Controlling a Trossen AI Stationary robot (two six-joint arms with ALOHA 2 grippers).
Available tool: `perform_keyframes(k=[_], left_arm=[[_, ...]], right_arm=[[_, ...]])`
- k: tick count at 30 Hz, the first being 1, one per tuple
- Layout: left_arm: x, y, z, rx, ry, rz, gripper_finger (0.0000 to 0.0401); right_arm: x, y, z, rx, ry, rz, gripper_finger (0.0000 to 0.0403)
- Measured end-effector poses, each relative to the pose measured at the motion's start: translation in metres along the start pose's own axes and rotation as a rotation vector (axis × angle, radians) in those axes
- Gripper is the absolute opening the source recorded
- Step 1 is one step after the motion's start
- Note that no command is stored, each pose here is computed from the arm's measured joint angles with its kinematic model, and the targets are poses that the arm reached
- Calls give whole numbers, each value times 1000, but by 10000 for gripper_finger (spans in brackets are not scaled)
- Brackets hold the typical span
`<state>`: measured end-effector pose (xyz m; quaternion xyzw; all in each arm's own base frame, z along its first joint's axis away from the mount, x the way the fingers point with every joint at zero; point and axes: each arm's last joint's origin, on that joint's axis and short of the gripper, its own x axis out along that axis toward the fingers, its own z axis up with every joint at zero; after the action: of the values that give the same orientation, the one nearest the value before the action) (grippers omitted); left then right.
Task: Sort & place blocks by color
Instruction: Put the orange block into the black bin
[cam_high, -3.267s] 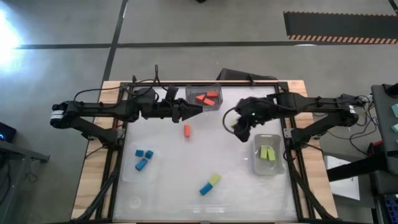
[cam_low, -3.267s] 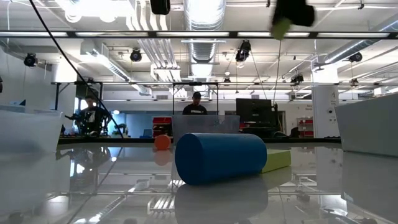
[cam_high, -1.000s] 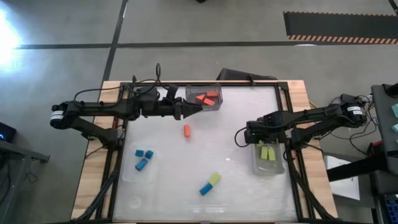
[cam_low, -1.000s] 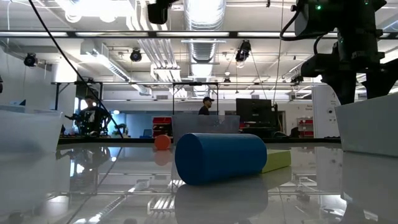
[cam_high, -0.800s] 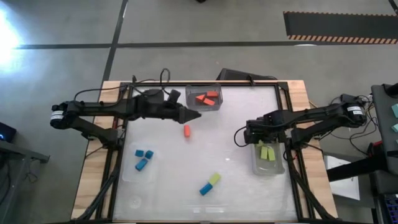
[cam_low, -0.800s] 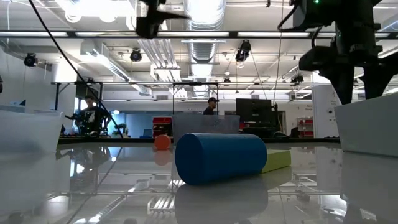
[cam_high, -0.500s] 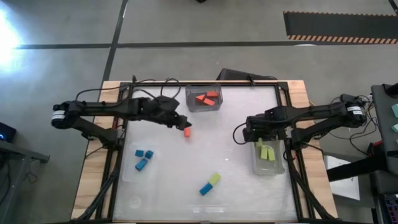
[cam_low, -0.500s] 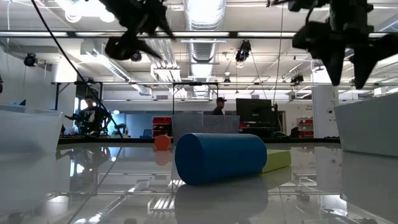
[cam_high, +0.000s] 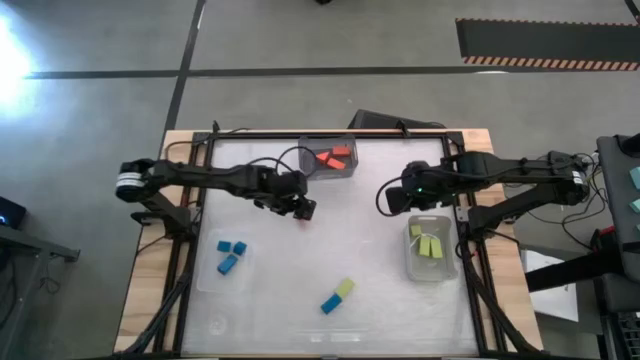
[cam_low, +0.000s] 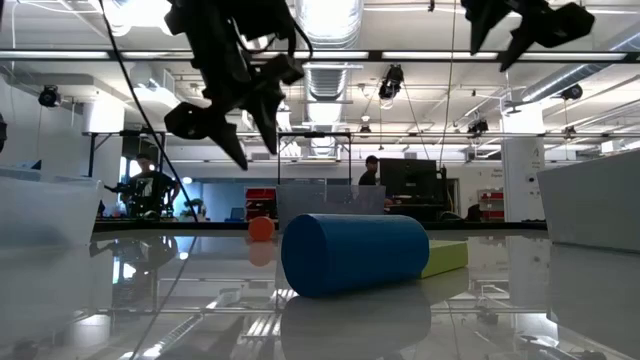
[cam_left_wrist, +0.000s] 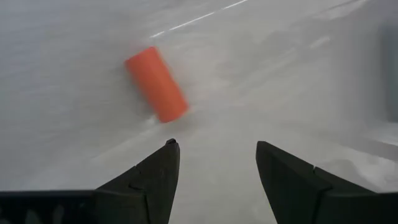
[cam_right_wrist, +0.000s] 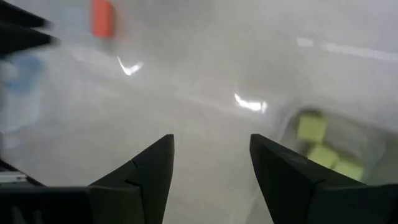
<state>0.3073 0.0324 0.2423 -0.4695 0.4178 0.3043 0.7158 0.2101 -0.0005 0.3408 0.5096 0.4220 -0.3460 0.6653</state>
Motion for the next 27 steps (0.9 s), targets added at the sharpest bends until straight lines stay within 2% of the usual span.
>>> perform_keyframes(k=[5,10,27], left_arm=[[20,-1,2,9,11,138,195],[34,1,5,8,-34,207,195],[64,3,9,-19,-67,260,196]], right_arm=[[-19,7,5,-37,-116,46,201],[-23,9,7,-65,-150,48,201],[-19,7,6,-118,-149,23,201]])
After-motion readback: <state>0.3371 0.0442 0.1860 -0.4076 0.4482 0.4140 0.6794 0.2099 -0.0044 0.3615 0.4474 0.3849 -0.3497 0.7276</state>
